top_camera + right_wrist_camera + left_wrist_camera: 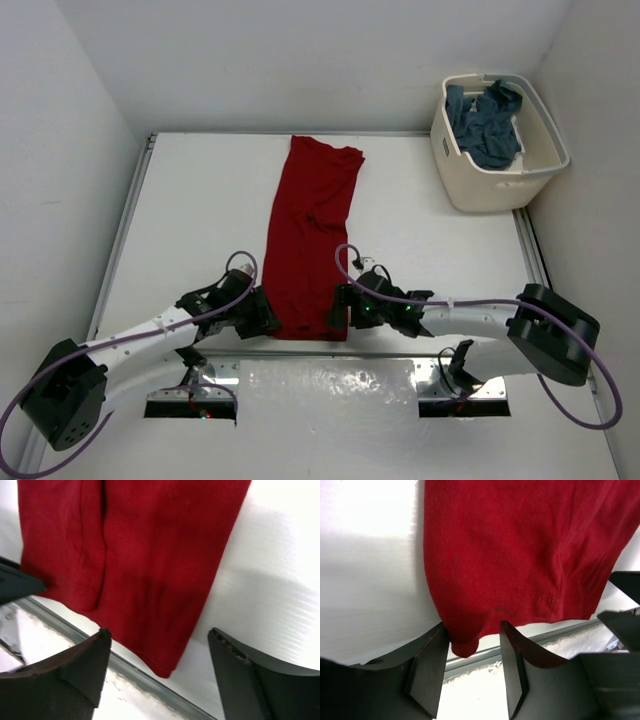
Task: Fold and stack the t-shirts
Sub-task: Grab the bottom of the folded rectangular tshirt with both arms
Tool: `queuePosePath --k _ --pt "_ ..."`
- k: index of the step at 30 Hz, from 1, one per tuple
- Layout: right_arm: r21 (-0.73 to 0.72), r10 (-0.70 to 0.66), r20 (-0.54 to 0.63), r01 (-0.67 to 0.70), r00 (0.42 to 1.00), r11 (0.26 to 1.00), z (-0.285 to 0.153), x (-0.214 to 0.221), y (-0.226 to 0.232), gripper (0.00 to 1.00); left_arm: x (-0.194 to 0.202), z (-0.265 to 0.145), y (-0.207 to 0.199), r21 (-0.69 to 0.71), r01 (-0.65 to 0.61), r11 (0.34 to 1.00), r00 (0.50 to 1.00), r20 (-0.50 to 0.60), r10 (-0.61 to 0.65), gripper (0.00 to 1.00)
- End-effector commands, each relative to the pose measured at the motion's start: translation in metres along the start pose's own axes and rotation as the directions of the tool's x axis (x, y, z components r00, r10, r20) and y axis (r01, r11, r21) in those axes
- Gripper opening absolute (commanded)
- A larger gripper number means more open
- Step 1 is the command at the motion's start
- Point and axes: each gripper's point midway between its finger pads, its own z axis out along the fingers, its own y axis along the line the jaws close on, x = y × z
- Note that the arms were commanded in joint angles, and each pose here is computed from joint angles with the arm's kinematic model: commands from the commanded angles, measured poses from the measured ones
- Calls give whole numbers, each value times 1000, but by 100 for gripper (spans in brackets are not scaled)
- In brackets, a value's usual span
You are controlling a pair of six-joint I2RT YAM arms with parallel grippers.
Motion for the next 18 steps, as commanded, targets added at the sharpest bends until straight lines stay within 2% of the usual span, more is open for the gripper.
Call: queuePosePath --k 1,7,8,13,14,15,16,17,18 --pt "-17 98 -12 -98 995 995 4 9 3 75 17 4 33 -93 6 996 999 -43 -10 41" --pt "-36 120 -67 -123 990 992 4 29 7 57 20 4 42 -122 0 993 999 -49 -6 31" --pt "-36 134 -73 -137 988 990 5 32 5 56 20 4 43 -121 1 993 999 -48 -7 26" --pt "-36 160 -97 -164 982 986 11 41 0 42 16 4 38 -91 5 996 1000 -18 -7 20" --pt "-40 174 -94 -178 980 983 11 43 -1 40 14 4 37 -91 5 996 1000 -11 -6 10" --pt "-43 180 -88 -184 980 982 11 42 -1 36 13 5 35 -81 4 997 1000 -6 -4 4" --pt "-48 185 -80 -189 980 981 11 41 -1 27 14 5 34 -72 6 997 1000 -9 -7 0" --pt "-48 183 -78 -188 980 981 11 41 -1 23 16 6 33 -64 5 998 1000 -16 -6 0" --pt "-47 180 -79 -184 980 982 9 41 -2 7 17 6 31 -50 7 999 1000 -24 -8 0"
